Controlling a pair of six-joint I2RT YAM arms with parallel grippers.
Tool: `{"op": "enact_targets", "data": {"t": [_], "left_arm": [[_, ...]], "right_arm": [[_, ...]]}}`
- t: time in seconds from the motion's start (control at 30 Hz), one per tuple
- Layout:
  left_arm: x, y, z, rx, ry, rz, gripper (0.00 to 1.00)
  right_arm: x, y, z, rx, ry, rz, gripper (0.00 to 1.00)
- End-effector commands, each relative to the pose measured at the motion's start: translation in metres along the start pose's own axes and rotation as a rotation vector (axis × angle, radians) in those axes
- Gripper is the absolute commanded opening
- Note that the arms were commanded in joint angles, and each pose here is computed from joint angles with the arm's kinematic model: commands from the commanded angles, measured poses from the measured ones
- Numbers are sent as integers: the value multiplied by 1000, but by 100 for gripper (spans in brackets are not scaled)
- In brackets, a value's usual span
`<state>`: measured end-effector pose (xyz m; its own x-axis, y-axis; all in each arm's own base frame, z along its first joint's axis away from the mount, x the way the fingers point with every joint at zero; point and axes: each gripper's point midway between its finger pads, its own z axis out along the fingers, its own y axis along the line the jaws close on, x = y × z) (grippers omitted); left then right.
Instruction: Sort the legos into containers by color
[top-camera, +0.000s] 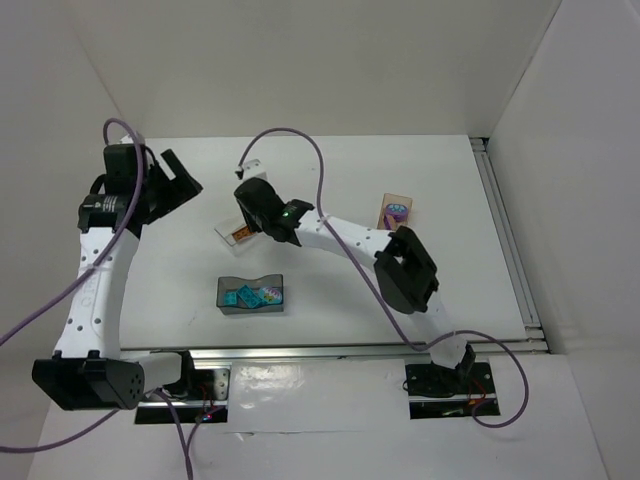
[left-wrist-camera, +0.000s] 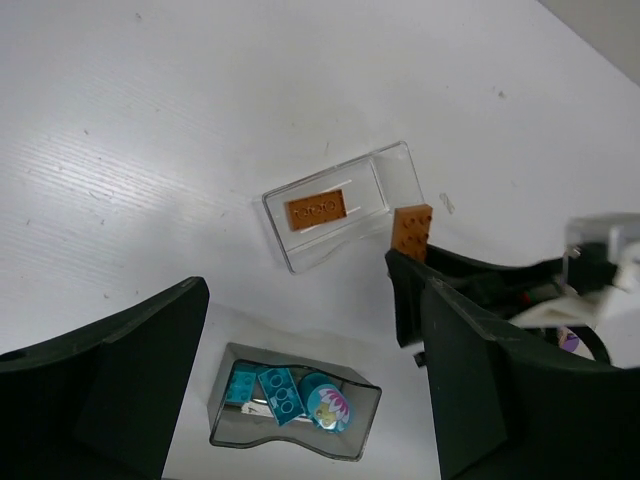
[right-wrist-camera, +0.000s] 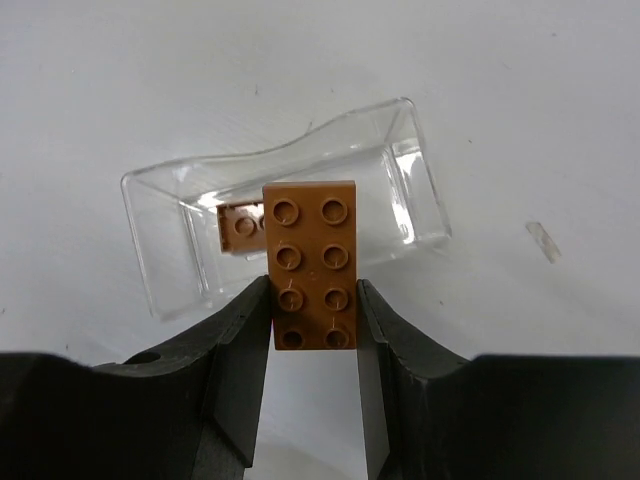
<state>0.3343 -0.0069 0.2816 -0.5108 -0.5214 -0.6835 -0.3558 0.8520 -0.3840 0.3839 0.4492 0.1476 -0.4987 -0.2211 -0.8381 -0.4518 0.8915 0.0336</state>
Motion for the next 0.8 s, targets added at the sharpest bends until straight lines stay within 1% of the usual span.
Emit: {"op": "enact_targets", "data": {"t": [0.0,0.03,0.07,0.1,0.17,0.23,0.3,0.43,0.47,0.5,0.53,0.57,0.63,0.67,0.7,0.73,0.77], "left_arm": [[-10,6,-6,27,-30,-51,93],[-10,5,-7,45,-20,-59,93],[-12,9,-7,46,-21,-62,93],[-11,7,-7,55,-16,-62,93],[-12,11,-5,55,-7,-63,93],[-14,15,-5,52,-10,-68,93],[-14,14,-5,60,-6,-68,93],[-9,13,-5,76,3,-67,93],[-10,12,-8,81,-5,-66,93],[-10,10,-8,89,-1,-66,93],[-10,11,-8,89,-1,-57,93],[-10,11,-8,89,-1,-57,93],[-9,9,-8,98,3,-57,93],[-5,11,-6,94,12,-49,93],[-5,11,-6,94,13,-49,93],[-6,11,-9,98,4,-48,93],[-3,12,-7,94,12,-49,93]], "right_arm": [[-17,8,21,10,-42,-5,28],[-16,11,25,-1,-38,-5,28],[-19,8,31,3,-49,4,31],[-21,9,37,10,-57,7,36],[-29,11,37,14,-77,24,61],[-30,7,34,29,-75,22,81],[-38,3,25,39,-101,41,85],[-62,-15,-10,77,-178,82,85],[-69,-26,-27,111,-197,90,85],[-71,-39,-35,144,-199,101,88],[-58,-53,-40,205,-182,98,94],[-68,-63,-61,223,-203,120,100],[-54,-99,-74,311,-161,172,100],[-43,-121,-91,362,-143,198,100],[-35,-146,-99,417,-131,280,100],[-18,-164,-110,458,-83,296,100],[1,-185,-131,505,-61,325,100]]}}
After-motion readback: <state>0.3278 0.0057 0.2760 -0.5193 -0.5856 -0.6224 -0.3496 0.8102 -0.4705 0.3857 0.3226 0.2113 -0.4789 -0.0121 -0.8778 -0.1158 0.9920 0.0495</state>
